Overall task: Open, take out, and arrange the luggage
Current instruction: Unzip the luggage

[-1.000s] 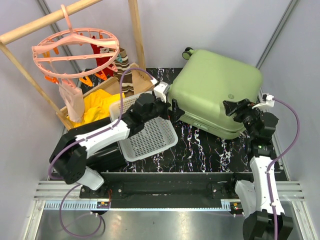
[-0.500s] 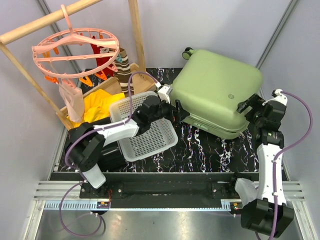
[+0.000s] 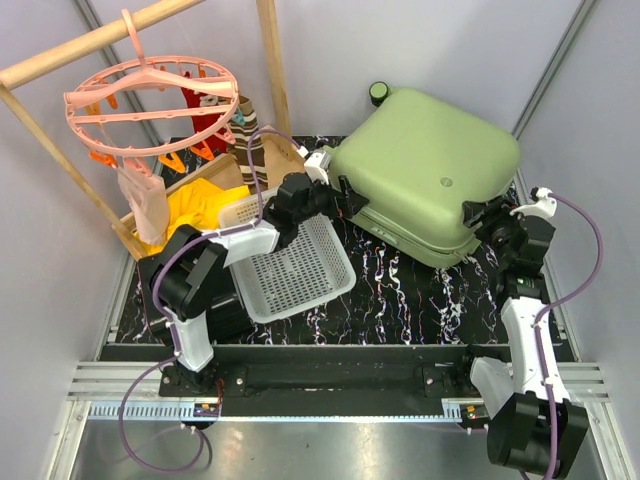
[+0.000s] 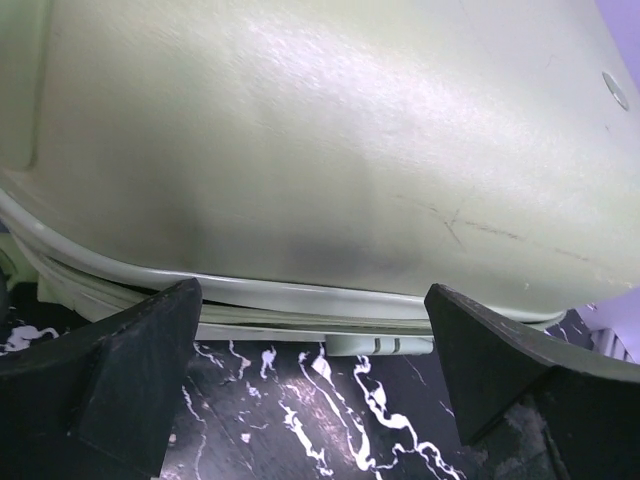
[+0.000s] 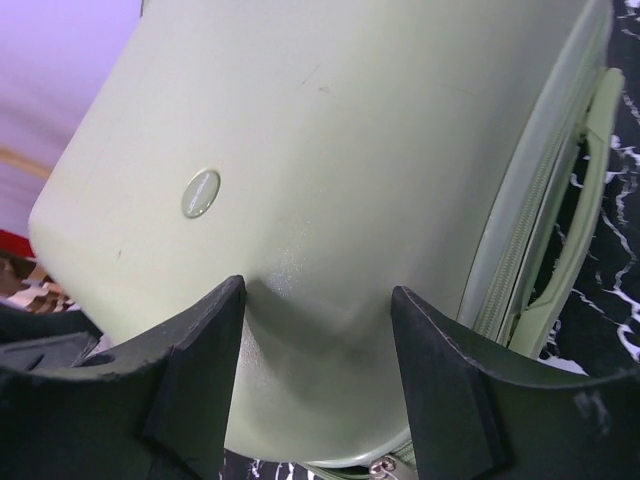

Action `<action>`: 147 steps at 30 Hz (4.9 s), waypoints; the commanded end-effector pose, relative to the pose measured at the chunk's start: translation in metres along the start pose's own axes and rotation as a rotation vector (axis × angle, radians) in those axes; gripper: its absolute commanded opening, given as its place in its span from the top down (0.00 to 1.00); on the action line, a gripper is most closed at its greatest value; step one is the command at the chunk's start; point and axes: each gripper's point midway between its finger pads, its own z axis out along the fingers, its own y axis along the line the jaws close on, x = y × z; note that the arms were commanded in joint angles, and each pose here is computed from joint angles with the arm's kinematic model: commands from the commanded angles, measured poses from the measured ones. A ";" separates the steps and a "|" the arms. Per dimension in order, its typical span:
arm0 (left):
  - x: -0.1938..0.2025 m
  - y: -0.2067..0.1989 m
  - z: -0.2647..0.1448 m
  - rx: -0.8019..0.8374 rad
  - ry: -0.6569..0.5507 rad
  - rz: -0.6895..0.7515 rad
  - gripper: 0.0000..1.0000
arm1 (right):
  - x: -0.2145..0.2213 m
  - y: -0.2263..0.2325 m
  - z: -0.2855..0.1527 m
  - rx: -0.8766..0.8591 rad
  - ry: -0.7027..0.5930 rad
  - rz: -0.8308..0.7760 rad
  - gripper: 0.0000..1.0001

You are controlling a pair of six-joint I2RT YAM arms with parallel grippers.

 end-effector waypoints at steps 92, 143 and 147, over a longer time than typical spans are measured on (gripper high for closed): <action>0.106 -0.029 0.019 -0.144 0.081 -0.357 0.16 | 0.096 0.004 -0.044 0.121 0.294 -0.322 1.00; 0.064 -0.029 0.046 -0.111 -0.129 -0.400 0.15 | 0.075 -0.017 -0.025 0.241 0.105 -0.353 1.00; 0.080 -0.028 0.045 -0.124 -0.093 -0.408 0.20 | 0.073 -0.014 -0.026 0.228 0.097 -0.335 1.00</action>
